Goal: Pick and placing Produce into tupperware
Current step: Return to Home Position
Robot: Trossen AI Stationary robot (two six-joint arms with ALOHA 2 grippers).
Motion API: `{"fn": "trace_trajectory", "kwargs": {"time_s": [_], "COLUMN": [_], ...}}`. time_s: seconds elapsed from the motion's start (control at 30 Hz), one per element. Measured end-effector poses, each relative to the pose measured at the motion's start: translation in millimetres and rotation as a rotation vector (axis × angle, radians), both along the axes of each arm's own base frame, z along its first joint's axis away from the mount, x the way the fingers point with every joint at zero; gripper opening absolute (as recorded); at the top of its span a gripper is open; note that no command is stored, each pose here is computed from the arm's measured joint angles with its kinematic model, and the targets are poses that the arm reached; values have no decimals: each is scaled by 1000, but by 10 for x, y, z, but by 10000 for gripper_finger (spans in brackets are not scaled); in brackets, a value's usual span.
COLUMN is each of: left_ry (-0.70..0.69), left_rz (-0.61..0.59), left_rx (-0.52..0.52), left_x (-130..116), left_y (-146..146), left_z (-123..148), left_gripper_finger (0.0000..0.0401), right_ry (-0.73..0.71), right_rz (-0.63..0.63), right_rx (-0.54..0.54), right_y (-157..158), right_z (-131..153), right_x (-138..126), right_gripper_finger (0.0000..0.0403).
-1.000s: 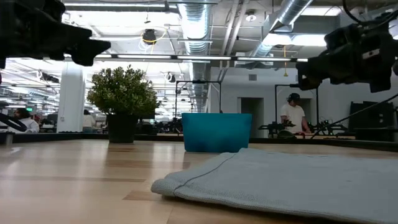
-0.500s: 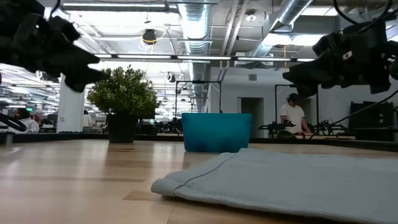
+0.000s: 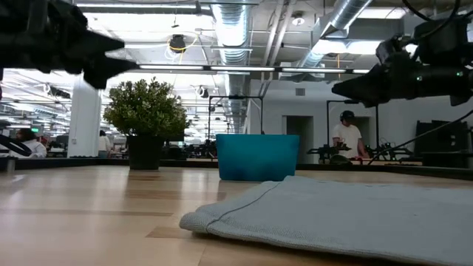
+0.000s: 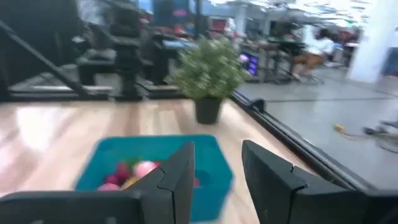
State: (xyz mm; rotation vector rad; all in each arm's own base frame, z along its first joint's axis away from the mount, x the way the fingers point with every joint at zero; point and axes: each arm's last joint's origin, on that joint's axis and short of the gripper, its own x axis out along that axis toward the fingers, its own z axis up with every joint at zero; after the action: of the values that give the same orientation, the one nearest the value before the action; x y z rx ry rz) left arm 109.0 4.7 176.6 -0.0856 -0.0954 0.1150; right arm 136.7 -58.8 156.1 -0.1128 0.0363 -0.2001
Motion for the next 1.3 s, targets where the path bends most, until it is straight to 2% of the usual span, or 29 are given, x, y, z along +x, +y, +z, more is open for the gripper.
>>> {"fn": "trace_trajectory", "kwargs": {"time_s": [0.1,0.27,0.43,0.63,0.7,1.0,1.3], "left_ry": [-70,-48,48,226,246,259,261], "left_rz": [10,26,22,17,1,-8,-7], "left_rx": [61,66,50,47,44,43,43], "left_x": [-10,-7,3,-5,-1,4,3], "left_y": [1,5,5,5,1,-1,-1], "left_z": [74,54,-40,-211,-222,-225,-223], "left_gripper_finger": [285,285,285,285,285,285,285], "right_ry": [-5,29,74,163,138,156,30], "right_rz": [-29,-29,-28,-5,14,202,421], "right_rx": [-13,4,25,65,52,44,-3], "right_y": [-18,-22,-20,29,74,374,639], "right_z": [9,-33,-81,-161,-109,-69,61], "right_x": [-9,-2,-5,-20,-50,-169,-257], "right_gripper_finger": [159,159,159,159,159,159,159]}}
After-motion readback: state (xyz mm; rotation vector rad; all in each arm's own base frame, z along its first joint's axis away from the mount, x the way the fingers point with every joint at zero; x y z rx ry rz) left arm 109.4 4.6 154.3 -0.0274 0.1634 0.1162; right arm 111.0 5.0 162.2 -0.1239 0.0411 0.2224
